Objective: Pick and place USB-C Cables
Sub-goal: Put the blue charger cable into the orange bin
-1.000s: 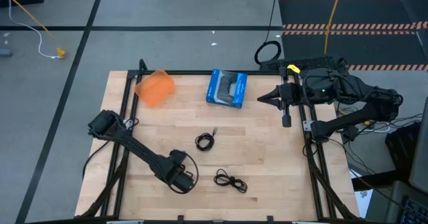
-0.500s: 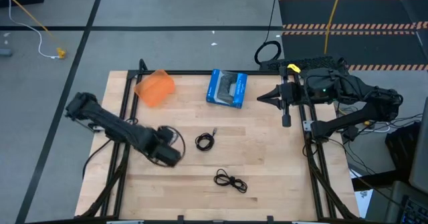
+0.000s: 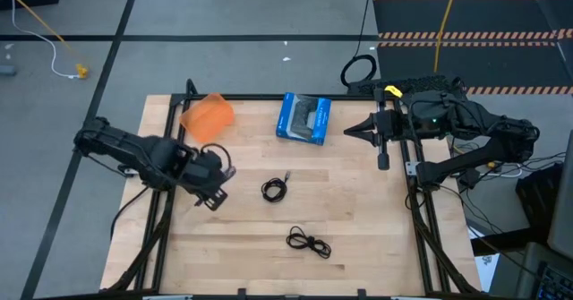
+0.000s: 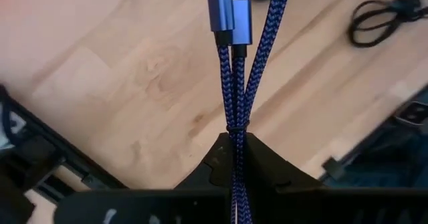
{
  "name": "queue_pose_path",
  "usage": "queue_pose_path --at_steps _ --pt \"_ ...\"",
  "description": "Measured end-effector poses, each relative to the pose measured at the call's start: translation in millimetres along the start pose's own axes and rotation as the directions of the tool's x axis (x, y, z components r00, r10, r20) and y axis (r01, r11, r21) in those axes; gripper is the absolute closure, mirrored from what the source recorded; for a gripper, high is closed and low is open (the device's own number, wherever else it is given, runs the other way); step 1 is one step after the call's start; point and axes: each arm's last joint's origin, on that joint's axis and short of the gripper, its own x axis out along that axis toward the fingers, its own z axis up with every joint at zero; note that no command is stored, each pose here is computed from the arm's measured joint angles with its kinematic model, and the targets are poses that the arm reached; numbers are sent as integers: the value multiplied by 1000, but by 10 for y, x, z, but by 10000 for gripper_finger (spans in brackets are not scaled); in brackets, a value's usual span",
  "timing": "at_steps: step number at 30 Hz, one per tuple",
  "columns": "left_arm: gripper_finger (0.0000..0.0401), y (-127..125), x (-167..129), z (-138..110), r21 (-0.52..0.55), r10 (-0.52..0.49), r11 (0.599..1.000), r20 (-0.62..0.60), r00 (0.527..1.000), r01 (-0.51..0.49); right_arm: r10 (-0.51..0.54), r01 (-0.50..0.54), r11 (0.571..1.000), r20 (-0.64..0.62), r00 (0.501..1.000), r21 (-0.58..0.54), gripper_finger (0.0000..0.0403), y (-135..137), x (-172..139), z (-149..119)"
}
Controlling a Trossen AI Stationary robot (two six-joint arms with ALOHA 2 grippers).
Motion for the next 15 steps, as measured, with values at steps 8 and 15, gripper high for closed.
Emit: queue_pose_path --at_steps 8,15 --pt "389 -64 -403 101 75 -58 996 37 998 55 0 0 1000 0 1000 3 403 0 0 0" --pt "389 -67 -556 215 127 -108 987 76 991 98 1 -1 1000 -1 1000 29 403 1 0 -1"
